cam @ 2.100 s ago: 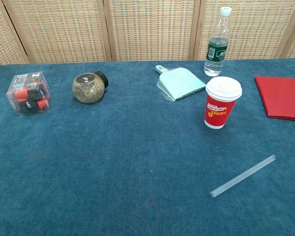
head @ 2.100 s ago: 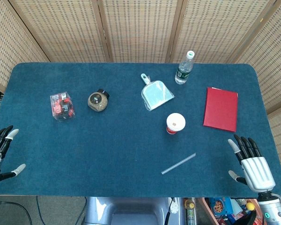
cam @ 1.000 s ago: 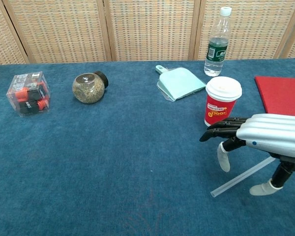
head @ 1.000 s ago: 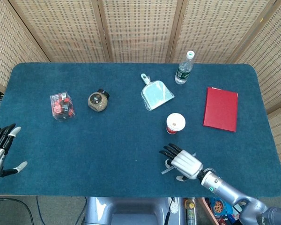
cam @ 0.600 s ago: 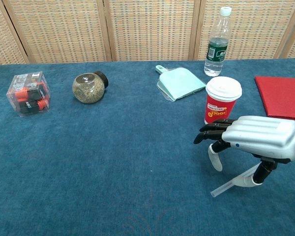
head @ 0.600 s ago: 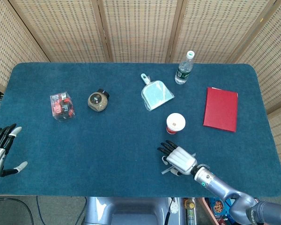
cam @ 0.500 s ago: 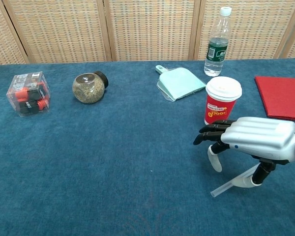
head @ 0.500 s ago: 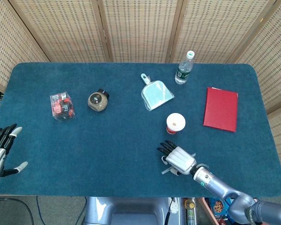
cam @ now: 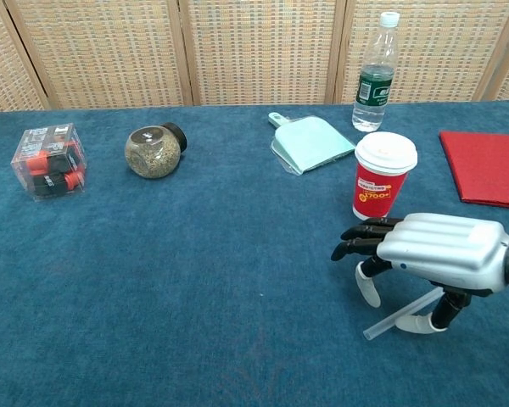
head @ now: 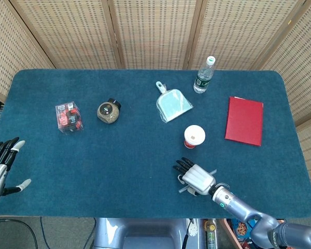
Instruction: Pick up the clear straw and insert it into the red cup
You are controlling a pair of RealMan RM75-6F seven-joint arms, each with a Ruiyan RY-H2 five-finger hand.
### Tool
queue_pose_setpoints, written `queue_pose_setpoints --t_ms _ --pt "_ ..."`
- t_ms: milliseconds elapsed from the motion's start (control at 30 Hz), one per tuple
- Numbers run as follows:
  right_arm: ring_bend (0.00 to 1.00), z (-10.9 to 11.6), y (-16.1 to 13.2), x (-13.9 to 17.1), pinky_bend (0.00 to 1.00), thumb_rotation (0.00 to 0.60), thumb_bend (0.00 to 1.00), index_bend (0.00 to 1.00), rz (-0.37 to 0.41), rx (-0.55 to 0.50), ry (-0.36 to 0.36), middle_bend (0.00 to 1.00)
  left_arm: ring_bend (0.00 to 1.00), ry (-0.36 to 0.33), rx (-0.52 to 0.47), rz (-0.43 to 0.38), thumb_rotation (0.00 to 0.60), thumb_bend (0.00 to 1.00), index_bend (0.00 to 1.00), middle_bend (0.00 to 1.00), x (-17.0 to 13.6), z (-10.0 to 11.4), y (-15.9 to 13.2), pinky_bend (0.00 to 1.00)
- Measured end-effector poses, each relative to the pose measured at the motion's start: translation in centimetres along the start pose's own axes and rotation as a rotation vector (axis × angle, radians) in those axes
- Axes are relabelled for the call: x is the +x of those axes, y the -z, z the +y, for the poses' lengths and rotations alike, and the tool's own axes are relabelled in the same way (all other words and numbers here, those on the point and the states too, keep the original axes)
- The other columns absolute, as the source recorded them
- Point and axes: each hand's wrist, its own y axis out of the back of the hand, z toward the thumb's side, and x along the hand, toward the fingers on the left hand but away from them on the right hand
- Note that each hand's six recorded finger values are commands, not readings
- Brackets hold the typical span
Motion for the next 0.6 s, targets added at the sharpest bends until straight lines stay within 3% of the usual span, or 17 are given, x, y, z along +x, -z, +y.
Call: queue_pose_setpoints --t_ms 600 --pt "0.00 -0.88 0.13 0.20 0.03 0.600 0.41 0.52 -0.001 0.001 -0.005 0.18 0.00 0.008 0.001 0.001 0.600 0.20 0.00 0.00 0.06 -0.20 -0.02 0.00"
